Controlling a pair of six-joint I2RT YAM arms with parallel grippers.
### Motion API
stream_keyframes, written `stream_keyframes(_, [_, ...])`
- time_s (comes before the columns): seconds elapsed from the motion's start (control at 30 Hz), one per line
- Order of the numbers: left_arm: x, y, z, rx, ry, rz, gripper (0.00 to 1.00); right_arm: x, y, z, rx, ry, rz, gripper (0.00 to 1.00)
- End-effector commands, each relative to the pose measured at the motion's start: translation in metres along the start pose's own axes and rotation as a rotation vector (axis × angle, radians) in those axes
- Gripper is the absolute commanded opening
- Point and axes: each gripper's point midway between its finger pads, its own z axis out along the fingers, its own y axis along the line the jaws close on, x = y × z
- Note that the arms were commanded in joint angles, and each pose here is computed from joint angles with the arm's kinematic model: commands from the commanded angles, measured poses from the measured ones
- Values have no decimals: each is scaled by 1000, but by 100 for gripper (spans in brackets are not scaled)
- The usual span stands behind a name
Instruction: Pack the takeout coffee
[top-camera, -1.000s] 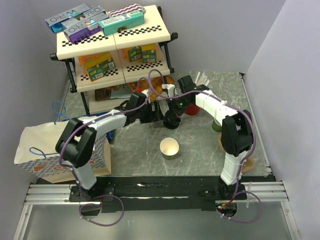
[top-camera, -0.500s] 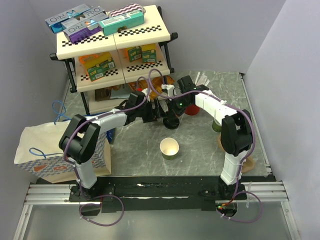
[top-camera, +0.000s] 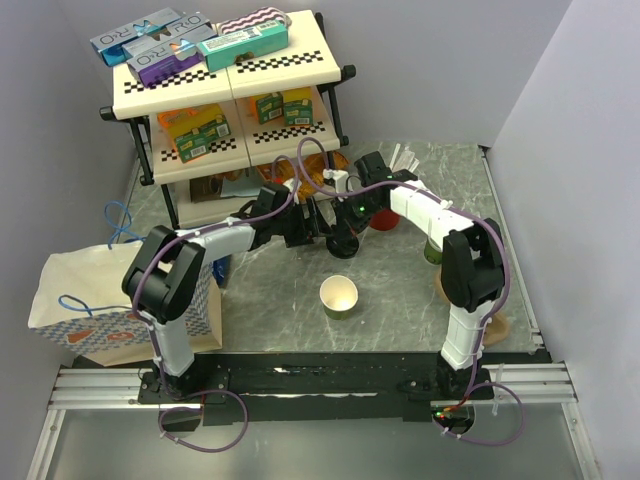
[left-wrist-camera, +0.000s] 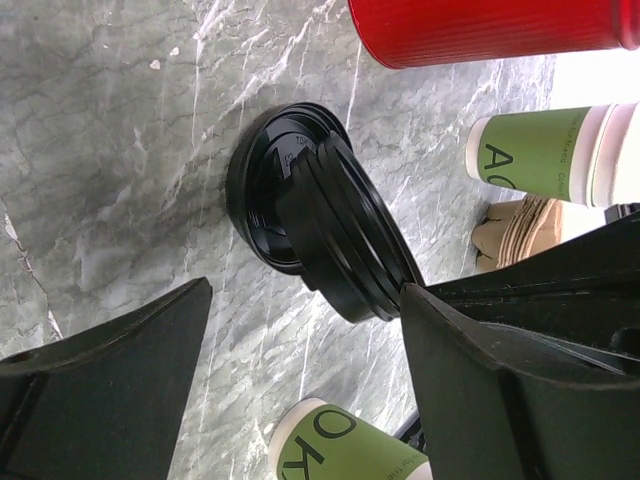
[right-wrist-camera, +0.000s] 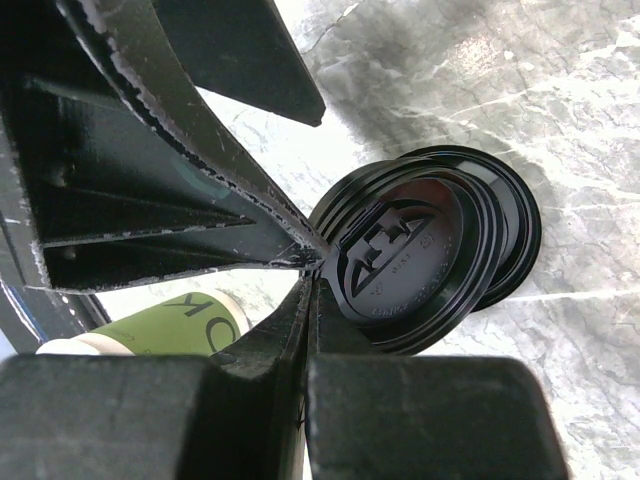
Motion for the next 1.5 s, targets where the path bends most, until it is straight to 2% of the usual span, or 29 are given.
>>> stream_keyframes(0.0, [-13, -10, 4, 28, -28, -13, 82, -12, 4, -4, -20, -32, 1, 0])
stream_keyframes(0.53, [-6, 15, 12, -58, -12, -36, 81, -12, 3, -1, -20, -33, 12, 0])
stream_keyframes(0.77, [-14, 11, 8, -45, -26, -20, 81, -18, 1, -7, 1, -46, 3, 0])
stream_keyframes(1.17, [-35, -9, -5, 39, -65, 26, 83, -37, 16, -45, 43, -116, -88, 0])
stream_keyframes(1.47, [-20, -8, -20, 58, -34, 124, 82, -37, 25, -58, 53, -148, -98, 0])
